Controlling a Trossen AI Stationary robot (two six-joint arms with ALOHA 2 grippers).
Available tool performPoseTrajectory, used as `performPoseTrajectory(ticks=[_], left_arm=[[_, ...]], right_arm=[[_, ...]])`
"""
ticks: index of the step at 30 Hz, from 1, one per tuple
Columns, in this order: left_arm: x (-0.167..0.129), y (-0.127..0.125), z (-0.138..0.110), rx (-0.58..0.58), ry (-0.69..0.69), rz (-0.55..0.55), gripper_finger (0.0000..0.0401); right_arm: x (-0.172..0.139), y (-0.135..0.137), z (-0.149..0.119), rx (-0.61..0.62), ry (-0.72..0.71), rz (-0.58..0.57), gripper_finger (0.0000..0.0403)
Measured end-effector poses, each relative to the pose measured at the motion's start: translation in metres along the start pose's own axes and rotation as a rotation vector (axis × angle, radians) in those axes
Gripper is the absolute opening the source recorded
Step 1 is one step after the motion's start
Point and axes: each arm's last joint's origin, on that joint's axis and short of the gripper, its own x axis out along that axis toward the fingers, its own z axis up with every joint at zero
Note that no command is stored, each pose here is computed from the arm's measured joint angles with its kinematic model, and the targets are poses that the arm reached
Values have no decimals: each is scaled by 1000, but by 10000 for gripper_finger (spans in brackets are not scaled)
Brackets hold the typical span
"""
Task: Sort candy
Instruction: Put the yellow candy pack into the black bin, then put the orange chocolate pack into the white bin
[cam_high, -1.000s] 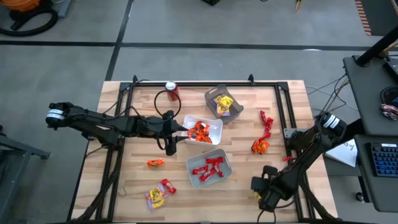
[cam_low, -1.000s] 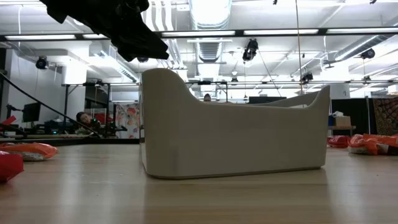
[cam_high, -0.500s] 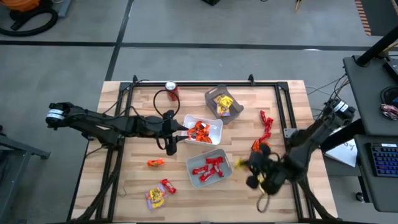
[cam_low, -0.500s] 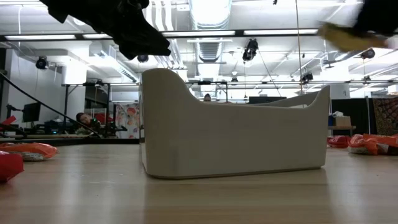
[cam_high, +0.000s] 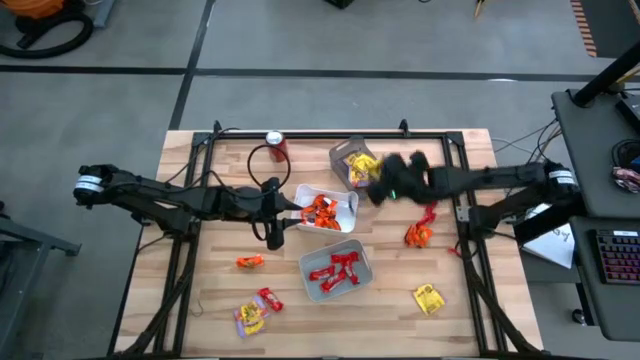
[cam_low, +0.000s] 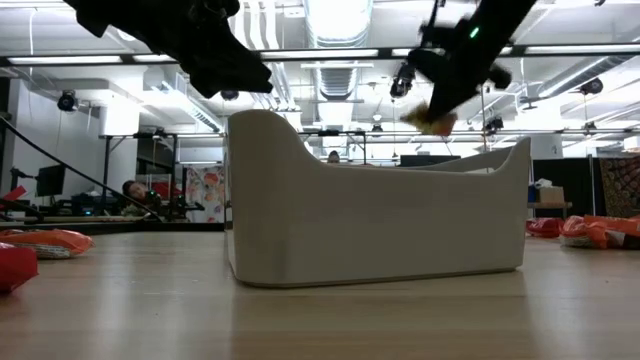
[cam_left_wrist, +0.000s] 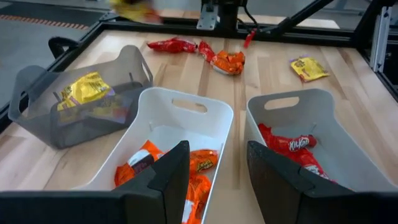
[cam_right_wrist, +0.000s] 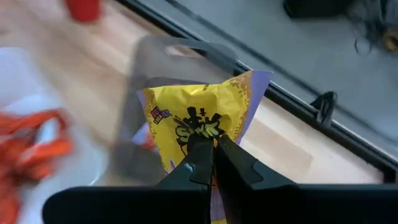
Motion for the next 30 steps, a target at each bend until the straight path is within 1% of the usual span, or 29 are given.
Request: performPoseTrajectory(ticks=[3, 7, 9, 13, 16, 19, 24, 30], left_arm=[[0, 0, -1, -7, 14, 2, 144], [0, 0, -2, -15, 20, 3, 144], [0, 0, -2, -16, 21, 3, 144], [0, 0, -3, -20, 22, 3, 144], [0, 0, -3, -20, 23, 3, 144], [0, 0, -3, -20, 23, 3, 144], [0, 0, -3, -20, 23, 3, 144], [0, 0, -3, -31, 26, 4, 144]], right_arm=[[31, -19, 13, 37, 65, 22, 9], [67, -27, 25, 67, 120, 184, 9], [82, -27, 28, 80, 131, 238, 9], [104, -27, 24, 99, 168, 222, 9], [114, -24, 18, 87, 201, 210, 11], [120, -21, 16, 84, 208, 207, 22], [124, -21, 13, 76, 214, 177, 68], [120, -22, 16, 76, 199, 183, 124]])
